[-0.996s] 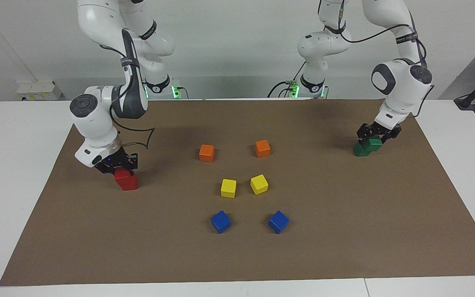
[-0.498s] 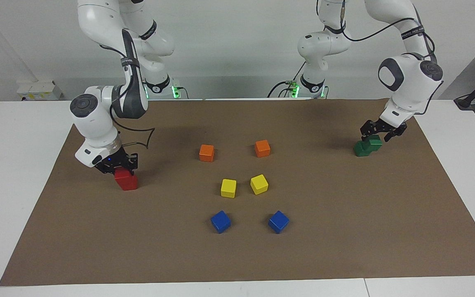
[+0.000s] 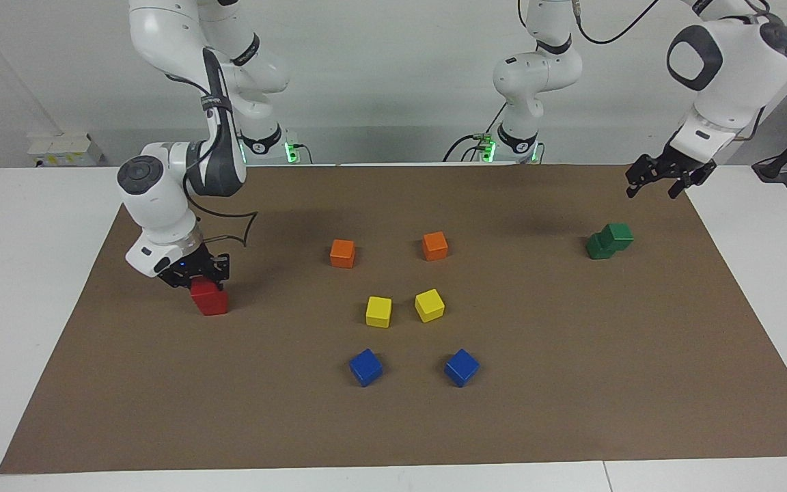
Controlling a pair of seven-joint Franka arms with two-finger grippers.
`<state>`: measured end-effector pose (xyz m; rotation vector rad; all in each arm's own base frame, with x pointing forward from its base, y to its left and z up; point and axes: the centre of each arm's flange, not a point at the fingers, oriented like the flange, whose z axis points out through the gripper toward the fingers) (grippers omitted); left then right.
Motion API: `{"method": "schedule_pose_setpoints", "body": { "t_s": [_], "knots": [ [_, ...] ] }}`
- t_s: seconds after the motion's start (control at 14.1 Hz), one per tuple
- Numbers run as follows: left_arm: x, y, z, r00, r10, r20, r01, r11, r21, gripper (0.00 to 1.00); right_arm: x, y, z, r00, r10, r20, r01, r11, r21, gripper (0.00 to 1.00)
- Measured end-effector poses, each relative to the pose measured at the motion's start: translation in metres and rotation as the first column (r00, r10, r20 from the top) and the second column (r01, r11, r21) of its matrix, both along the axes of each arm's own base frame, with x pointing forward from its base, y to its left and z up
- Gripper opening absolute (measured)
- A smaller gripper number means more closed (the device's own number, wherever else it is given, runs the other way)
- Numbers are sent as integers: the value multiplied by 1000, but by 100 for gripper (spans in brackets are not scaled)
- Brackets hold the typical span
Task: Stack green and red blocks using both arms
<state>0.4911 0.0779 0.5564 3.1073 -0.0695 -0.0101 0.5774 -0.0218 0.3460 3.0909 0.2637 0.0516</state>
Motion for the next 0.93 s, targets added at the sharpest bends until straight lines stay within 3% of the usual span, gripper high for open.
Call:
{"method": "schedule_pose_setpoints", "body": {
  "t_s": [0.36, 0.43, 0.71, 0.93],
  "knots": [
    [3, -30, 50, 1000, -15, 14, 15, 1000, 12, 100, 0, 0, 0, 1000, 0, 1, 0, 1000, 0, 55],
    [2, -33, 59, 1000, -16, 14, 16, 1000, 13, 100, 0, 0, 0, 1000, 0, 2, 0, 1000, 0, 60],
    [4, -56, 77, 999, 30, 30, -31, 999, 20, 100, 1, 1, 1, 1000, 2, 6, -2, 1000, 0, 100],
    [11, -72, 82, 999, 17, 28, -18, 1000, 22, 100, 7, 1, 16, 1000, 2, 10, -2, 1000, -2, 100]
  ]
}}
